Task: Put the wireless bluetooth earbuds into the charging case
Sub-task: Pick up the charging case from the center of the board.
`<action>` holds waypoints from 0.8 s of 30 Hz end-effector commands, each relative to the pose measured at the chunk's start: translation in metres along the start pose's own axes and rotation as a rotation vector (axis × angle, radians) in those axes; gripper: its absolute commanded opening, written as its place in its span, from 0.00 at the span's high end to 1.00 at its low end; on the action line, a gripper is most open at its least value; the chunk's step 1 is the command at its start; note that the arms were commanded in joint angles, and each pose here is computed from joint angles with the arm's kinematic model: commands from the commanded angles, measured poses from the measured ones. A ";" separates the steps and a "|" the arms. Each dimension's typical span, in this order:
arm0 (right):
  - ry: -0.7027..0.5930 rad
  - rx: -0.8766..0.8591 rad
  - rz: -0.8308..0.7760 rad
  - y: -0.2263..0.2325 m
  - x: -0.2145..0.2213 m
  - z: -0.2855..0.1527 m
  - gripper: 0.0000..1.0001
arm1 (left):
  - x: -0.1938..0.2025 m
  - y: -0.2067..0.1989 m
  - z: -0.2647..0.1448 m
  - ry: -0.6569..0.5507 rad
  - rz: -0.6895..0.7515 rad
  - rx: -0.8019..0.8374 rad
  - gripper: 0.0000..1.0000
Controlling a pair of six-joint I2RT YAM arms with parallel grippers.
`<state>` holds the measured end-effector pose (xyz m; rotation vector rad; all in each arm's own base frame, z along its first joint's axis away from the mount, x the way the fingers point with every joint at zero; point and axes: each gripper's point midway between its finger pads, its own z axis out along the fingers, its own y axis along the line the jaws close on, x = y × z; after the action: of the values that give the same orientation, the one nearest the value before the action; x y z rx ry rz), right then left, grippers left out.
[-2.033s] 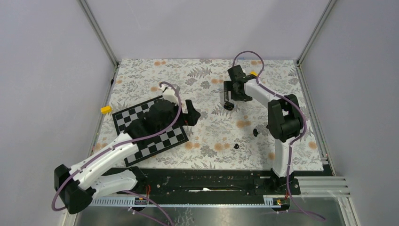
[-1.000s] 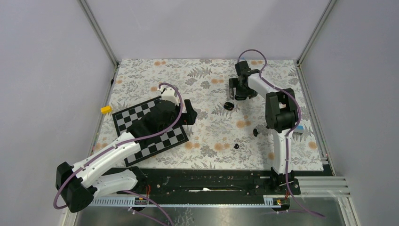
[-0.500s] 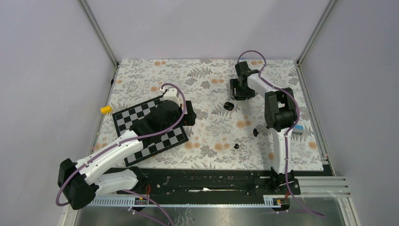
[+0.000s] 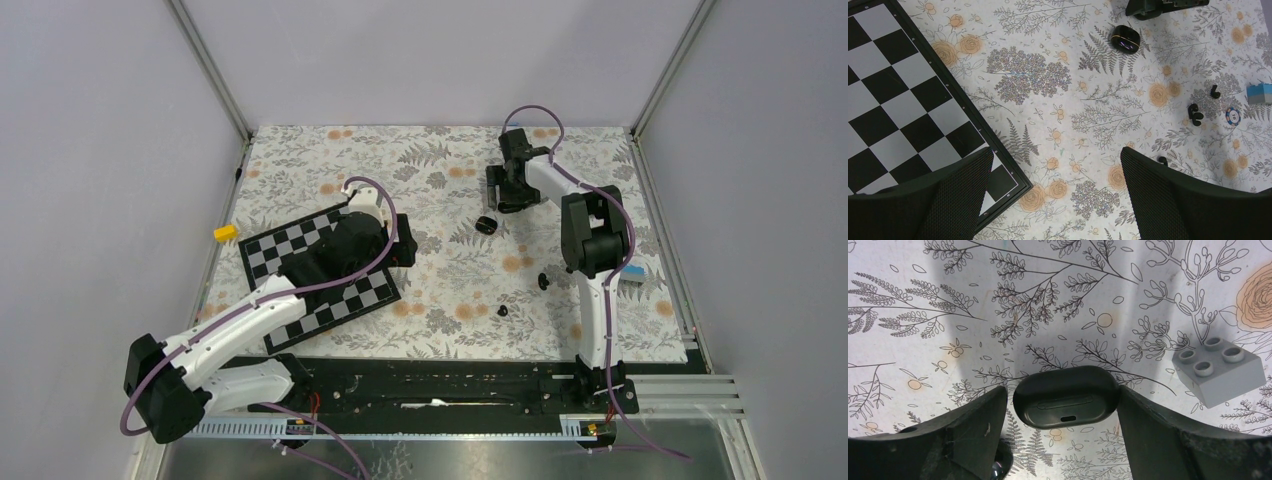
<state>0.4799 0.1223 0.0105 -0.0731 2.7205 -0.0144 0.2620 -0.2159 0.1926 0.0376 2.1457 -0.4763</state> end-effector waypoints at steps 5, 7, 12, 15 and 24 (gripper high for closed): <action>0.029 -0.006 -0.024 -0.003 0.006 0.011 0.11 | -0.018 -0.009 -0.001 -0.046 -0.022 0.012 0.01; 0.027 0.004 -0.034 -0.006 0.006 0.011 0.08 | -0.017 -0.010 -0.001 -0.042 -0.023 0.017 0.01; 0.035 -0.038 -0.053 -0.009 0.007 0.009 0.06 | -0.018 -0.009 -0.002 -0.045 -0.024 0.014 0.01; 0.036 -0.083 -0.052 -0.009 0.005 0.007 0.06 | -0.015 -0.007 -0.001 -0.040 -0.024 0.009 0.01; 0.050 -0.082 -0.095 -0.012 0.012 0.008 0.09 | -0.016 -0.013 0.002 -0.039 -0.037 0.026 0.01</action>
<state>0.4870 0.1108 0.0106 -0.1807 2.7100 0.0437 0.2628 -0.2170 0.1880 0.0293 2.1596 -0.4720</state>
